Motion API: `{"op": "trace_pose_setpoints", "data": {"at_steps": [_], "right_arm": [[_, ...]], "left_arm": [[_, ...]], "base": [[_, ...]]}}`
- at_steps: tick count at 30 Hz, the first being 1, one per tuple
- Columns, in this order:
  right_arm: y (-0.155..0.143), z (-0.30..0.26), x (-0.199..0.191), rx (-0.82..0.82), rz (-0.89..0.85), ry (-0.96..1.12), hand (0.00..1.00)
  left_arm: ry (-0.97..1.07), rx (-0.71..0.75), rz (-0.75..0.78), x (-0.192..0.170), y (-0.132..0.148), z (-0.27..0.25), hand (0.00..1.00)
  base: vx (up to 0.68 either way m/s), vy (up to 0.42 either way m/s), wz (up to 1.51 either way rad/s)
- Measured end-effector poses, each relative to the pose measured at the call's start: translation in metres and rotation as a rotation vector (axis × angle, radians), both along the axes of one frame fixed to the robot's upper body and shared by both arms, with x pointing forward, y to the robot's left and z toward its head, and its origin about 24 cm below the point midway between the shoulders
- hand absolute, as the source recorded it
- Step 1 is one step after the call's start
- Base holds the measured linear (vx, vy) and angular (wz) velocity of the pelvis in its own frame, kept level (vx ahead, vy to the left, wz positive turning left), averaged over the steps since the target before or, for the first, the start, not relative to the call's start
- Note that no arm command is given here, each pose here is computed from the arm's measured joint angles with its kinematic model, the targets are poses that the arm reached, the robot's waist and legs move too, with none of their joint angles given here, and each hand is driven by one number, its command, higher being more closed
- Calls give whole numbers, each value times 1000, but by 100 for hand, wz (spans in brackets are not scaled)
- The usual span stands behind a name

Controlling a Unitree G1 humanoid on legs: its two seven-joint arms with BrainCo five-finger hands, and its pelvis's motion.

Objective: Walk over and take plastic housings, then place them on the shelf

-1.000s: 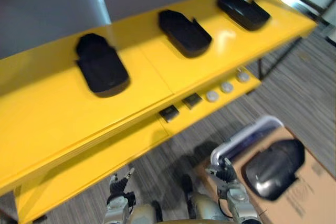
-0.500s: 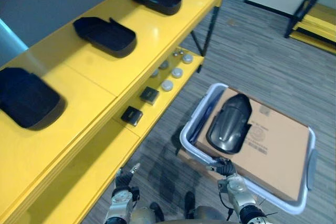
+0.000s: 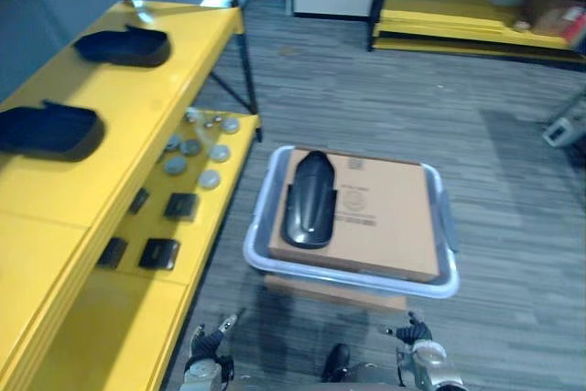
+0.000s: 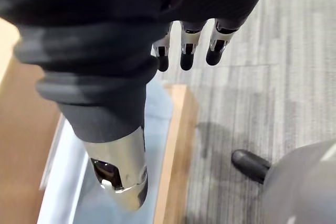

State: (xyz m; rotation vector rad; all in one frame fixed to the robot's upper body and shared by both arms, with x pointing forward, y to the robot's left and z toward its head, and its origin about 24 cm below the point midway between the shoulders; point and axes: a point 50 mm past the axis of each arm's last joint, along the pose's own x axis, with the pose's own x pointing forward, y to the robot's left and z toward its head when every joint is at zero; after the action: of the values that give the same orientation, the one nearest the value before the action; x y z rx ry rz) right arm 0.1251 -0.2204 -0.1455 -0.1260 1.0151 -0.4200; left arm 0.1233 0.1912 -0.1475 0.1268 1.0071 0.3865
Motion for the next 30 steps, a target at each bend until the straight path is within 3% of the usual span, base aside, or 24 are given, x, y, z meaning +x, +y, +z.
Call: {"op": "trace_pose_setpoints", "data": {"at_steps": [7, 11, 30], "right_arm": [[-17, -1, -16, 4, -188, -2, 0], [-11, -4, -22, 49, -265, -8, 0], [-21, 2, -13, 61, -413, -84, 0]], "left_arm": [[6, -12, 15, -3, -1, -1, 0], [-8, 8, 15, 2, 7, 1, 0], [30, 52, 25, -14, 25, 0, 0]], "base": [[72, 82, -44], [195, 189, 20], [149, 46, 14]]}}
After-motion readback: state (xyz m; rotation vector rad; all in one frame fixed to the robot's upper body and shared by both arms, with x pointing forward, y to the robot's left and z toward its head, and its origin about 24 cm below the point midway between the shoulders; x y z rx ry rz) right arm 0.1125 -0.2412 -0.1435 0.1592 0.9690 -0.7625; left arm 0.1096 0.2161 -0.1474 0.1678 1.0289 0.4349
